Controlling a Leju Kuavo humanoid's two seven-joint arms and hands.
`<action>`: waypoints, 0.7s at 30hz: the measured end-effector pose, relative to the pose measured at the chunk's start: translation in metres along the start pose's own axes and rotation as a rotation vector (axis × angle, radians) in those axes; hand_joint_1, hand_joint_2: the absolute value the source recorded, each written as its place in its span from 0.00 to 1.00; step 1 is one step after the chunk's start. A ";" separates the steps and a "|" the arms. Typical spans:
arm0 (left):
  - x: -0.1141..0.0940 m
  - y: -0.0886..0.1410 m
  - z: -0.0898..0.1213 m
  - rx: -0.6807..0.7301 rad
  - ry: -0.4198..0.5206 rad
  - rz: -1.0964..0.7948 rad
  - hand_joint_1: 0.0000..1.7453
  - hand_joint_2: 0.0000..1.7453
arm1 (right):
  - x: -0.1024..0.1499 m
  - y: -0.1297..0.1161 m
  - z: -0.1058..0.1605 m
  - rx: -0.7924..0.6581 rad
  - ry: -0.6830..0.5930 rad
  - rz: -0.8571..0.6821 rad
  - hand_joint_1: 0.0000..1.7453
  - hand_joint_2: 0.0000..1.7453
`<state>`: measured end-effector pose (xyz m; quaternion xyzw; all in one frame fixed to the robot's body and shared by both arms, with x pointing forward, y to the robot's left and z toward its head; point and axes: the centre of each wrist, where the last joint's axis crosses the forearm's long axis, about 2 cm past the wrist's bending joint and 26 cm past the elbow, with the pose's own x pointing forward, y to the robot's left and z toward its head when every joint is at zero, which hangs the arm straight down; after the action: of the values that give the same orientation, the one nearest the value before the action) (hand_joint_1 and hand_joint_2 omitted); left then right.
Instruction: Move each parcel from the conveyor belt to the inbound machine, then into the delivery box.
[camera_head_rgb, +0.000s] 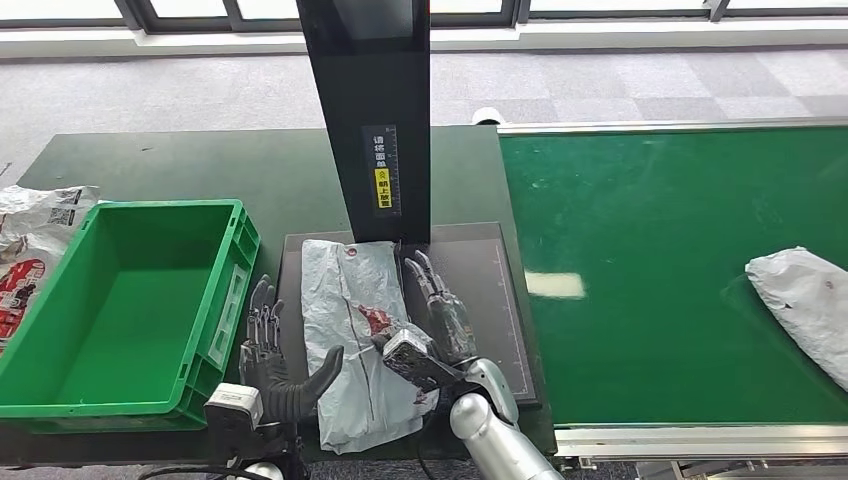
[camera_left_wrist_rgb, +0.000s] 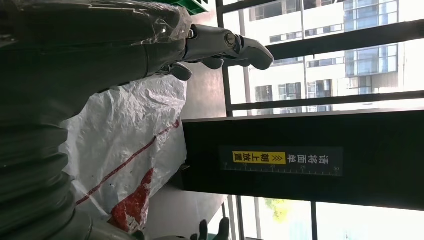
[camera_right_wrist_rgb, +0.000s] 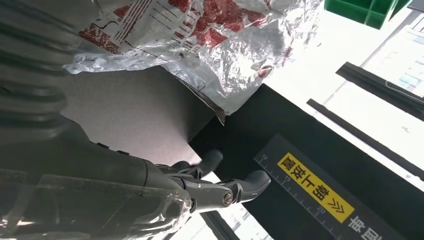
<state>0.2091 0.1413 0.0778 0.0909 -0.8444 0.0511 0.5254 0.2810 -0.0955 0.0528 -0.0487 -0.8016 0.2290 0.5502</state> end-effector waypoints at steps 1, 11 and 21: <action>0.000 0.000 0.000 -0.003 0.001 0.001 0.00 1.00 | 0.000 -0.001 0.001 -0.009 -0.006 -0.002 0.00 0.00; -0.001 -0.005 0.004 -0.021 0.010 0.009 0.00 1.00 | 0.013 -0.018 -0.005 -0.205 -0.094 0.024 0.00 0.00; 0.000 -0.006 0.004 -0.022 0.013 0.011 0.00 1.00 | 0.018 -0.023 -0.006 -0.234 -0.119 0.027 0.00 0.00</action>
<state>0.2069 0.1346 0.0755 0.0800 -0.8420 0.0454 0.5315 0.2838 -0.1078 0.0794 -0.1097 -0.8533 0.1436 0.4891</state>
